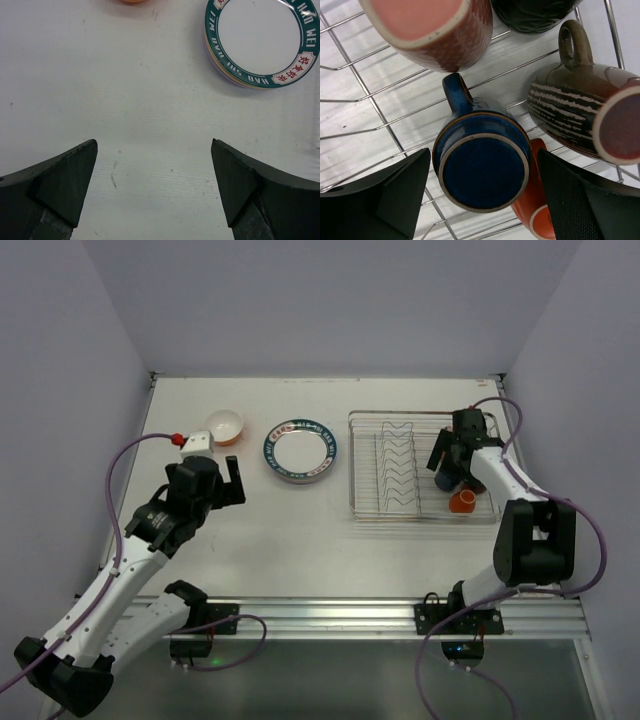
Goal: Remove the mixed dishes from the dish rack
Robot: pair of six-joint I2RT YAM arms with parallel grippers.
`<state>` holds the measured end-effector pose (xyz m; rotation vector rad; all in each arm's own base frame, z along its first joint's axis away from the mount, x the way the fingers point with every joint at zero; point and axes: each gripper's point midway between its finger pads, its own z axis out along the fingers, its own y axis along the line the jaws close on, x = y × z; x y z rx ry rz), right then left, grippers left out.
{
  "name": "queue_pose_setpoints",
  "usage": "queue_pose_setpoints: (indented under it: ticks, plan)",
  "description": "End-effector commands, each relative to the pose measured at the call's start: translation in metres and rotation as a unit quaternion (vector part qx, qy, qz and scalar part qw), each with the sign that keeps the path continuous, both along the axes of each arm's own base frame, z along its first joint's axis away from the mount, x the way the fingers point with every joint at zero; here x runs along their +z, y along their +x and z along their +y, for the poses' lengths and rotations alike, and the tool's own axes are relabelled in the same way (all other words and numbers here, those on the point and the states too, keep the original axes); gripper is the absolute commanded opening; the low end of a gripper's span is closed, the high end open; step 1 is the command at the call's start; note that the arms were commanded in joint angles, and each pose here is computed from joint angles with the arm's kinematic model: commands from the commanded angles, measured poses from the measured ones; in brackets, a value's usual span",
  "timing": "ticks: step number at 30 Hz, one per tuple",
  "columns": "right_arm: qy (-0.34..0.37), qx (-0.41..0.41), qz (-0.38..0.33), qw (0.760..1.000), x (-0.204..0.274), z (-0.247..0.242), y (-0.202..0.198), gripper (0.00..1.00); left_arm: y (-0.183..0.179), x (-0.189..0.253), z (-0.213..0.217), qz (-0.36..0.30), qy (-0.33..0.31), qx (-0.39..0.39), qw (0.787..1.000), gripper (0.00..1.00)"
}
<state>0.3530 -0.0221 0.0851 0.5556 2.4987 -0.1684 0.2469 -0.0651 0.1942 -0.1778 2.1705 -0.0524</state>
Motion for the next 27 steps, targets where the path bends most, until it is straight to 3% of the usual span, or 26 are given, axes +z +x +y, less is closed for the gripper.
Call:
queue_pose_setpoints:
  ticks: [1,7,12,15,16,27]
  plan:
    - [-0.01,-0.013,-0.029,0.999,0.009,-0.006,0.018,0.88,0.004,0.005,0.0,-0.017,-0.002,0.007,1.0,1.0]
    - [-0.018,-0.017,-0.024,0.999,0.002,-0.01,0.024,0.82,0.005,0.001,-0.002,-0.01,0.001,0.004,1.0,1.0]
    - [-0.006,-0.007,-0.032,0.999,0.005,-0.004,0.026,0.56,0.005,0.001,-0.002,-0.009,0.002,0.004,1.0,1.0]
    - [-0.004,-0.003,-0.05,0.999,0.017,-0.003,0.025,0.48,0.005,0.001,-0.001,-0.009,0.003,0.006,1.0,1.0]
    - [0.003,0.002,-0.074,0.997,0.034,-0.001,0.023,0.34,0.005,0.001,-0.001,-0.01,0.002,0.006,1.0,1.0]
    - [0.052,0.046,-0.173,0.982,0.109,0.024,0.005,0.12,0.001,0.017,0.0,-0.035,-0.008,-0.001,0.999,1.0]
